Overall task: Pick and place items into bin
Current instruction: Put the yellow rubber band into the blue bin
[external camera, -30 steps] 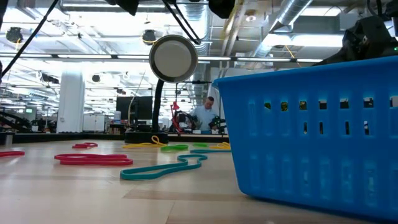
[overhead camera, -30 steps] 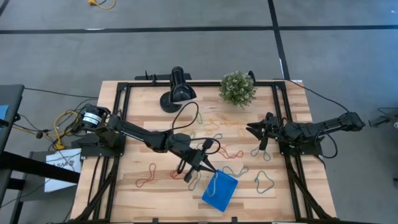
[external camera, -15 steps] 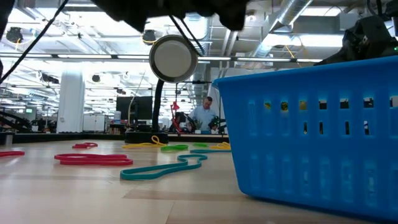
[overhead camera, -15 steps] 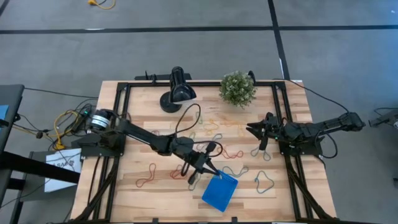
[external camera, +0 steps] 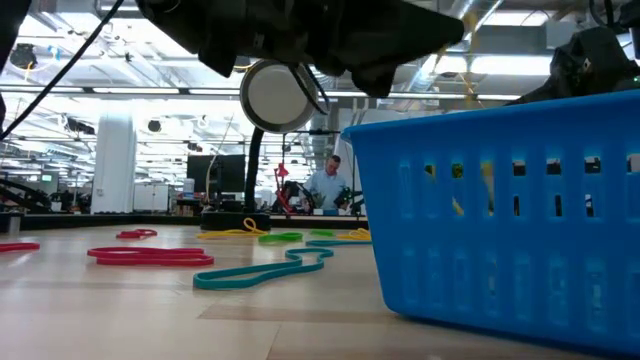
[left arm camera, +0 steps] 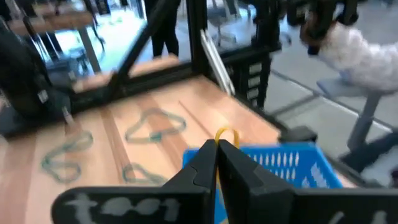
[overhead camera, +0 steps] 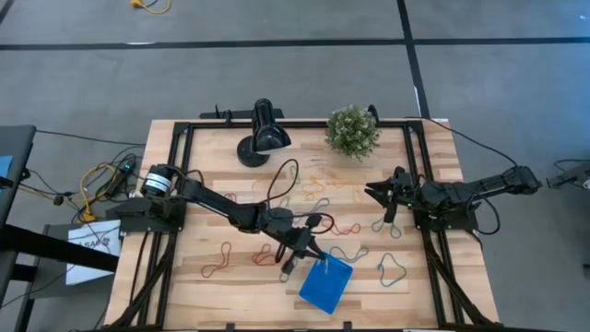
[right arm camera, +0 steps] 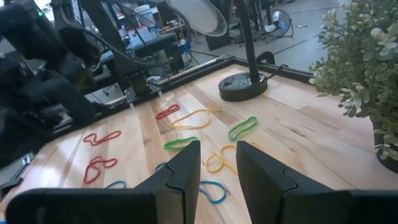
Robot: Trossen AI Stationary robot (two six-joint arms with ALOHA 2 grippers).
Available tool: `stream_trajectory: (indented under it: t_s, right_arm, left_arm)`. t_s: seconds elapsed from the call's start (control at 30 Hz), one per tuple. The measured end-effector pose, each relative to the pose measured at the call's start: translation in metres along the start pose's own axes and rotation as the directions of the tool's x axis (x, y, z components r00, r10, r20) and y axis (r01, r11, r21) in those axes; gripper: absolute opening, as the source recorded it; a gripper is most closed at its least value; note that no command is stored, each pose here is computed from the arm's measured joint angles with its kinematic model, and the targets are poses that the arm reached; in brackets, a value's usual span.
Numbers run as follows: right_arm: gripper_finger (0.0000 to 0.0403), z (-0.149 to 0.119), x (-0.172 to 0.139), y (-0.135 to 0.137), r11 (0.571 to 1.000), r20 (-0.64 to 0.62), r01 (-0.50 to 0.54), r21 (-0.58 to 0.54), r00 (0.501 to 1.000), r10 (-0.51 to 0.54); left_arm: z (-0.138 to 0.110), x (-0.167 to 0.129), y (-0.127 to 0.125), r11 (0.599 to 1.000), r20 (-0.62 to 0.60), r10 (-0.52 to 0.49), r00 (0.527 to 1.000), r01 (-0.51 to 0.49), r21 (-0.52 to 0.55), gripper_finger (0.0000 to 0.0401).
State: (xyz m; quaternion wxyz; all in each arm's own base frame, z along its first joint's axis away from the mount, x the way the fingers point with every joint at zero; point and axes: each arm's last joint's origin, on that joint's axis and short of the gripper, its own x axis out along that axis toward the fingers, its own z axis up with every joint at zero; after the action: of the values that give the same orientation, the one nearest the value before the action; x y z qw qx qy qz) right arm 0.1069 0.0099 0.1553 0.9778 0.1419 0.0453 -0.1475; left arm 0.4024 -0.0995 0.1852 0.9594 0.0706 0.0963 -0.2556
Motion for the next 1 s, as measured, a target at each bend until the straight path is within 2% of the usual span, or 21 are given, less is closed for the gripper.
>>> stream_trajectory:
  t_s: [0.23,0.63,0.73,0.83,0.9,1.0]
  right_arm:
    - [0.0098,0.000,0.000,0.000,1.000,0.000,0.000,0.000,1.000,0.000]
    - [0.0098,0.000,0.000,0.000,1.000,-0.001,-0.002,0.000,1.000,0.002]
    - [0.0098,-0.001,0.000,0.001,0.999,-0.017,-0.046,0.000,0.999,0.046]
    - [0.0098,-0.001,0.000,0.002,0.997,-0.029,-0.077,-0.008,0.997,0.077]
    - [0.0098,-0.001,0.000,0.002,0.997,-0.021,-0.073,-0.031,0.997,0.072]
    - [0.0098,0.006,0.000,0.004,0.995,0.052,-0.072,-0.065,0.996,0.076]
  left_arm:
    - [0.001,0.000,0.000,0.999,0.008,0.008,1.000,-0.009,0.036,0.0012]
    - [0.001,0.000,0.004,0.994,-0.008,0.106,0.994,-0.106,0.032,0.0088]
    - [0.002,-0.002,0.005,0.987,-0.013,0.147,0.989,-0.146,0.068,0.0100]
    - [0.014,-0.009,0.009,0.963,-0.010,0.252,0.968,-0.250,0.105,0.0103]
    - [0.025,-0.019,0.012,0.931,-0.031,0.351,0.936,-0.345,0.119,0.0101]
    - [0.044,-0.043,0.019,0.846,-0.109,0.529,0.842,-0.514,0.140,0.0096]
